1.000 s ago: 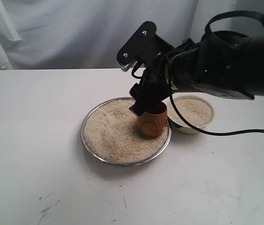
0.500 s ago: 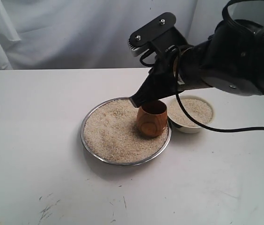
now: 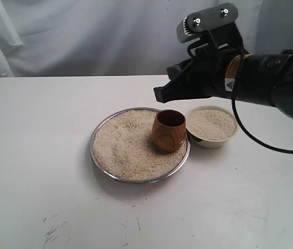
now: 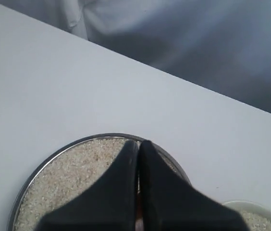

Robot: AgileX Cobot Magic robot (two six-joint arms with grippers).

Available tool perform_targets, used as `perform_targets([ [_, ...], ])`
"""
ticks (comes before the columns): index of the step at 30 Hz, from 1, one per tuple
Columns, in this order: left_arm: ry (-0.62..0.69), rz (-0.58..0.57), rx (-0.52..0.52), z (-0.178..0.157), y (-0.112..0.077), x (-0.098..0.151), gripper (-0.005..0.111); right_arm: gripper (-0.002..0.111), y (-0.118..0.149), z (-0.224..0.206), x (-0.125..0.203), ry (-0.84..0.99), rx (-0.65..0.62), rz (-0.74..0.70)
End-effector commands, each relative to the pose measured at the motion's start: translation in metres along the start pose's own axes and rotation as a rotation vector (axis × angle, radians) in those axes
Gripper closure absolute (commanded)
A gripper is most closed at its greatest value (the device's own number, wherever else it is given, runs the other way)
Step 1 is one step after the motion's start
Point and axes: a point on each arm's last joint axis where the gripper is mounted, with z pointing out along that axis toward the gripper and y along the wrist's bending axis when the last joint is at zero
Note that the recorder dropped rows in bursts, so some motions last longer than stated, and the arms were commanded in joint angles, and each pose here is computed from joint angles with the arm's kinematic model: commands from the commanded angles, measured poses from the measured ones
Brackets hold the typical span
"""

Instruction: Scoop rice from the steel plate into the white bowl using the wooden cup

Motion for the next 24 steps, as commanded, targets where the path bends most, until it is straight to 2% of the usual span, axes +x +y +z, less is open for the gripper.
perform_targets([
  [1, -0.007, -0.004, 0.002, 0.000, 0.000, 0.001, 0.107, 0.108, -0.010, -0.001, 0.000, -0.038, 0.034, -0.045],
  [4, -0.007, -0.004, 0.002, 0.000, 0.000, 0.001, 0.107, 0.108, -0.013, 0.003, 0.007, 0.013, 0.052, -0.148],
  [6, -0.007, -0.004, 0.002, 0.000, 0.000, 0.001, 0.107, 0.108, -0.018, 0.007, 0.018, 0.110, 0.058, -0.246],
  [10, -0.007, -0.004, 0.002, 0.000, 0.000, 0.001, 0.107, 0.108, -0.024, 0.007, 0.027, 0.202, 0.057, -0.303],
  [15, -0.007, -0.004, 0.002, 0.000, 0.000, 0.001, 0.107, 0.108, -0.039, 0.006, 0.043, 0.361, 0.074, -0.239],
  [24, -0.007, -0.004, 0.002, 0.000, 0.000, 0.001, 0.107, 0.108, -0.053, 0.033, 0.037, 0.473, 0.056, -0.187],
])
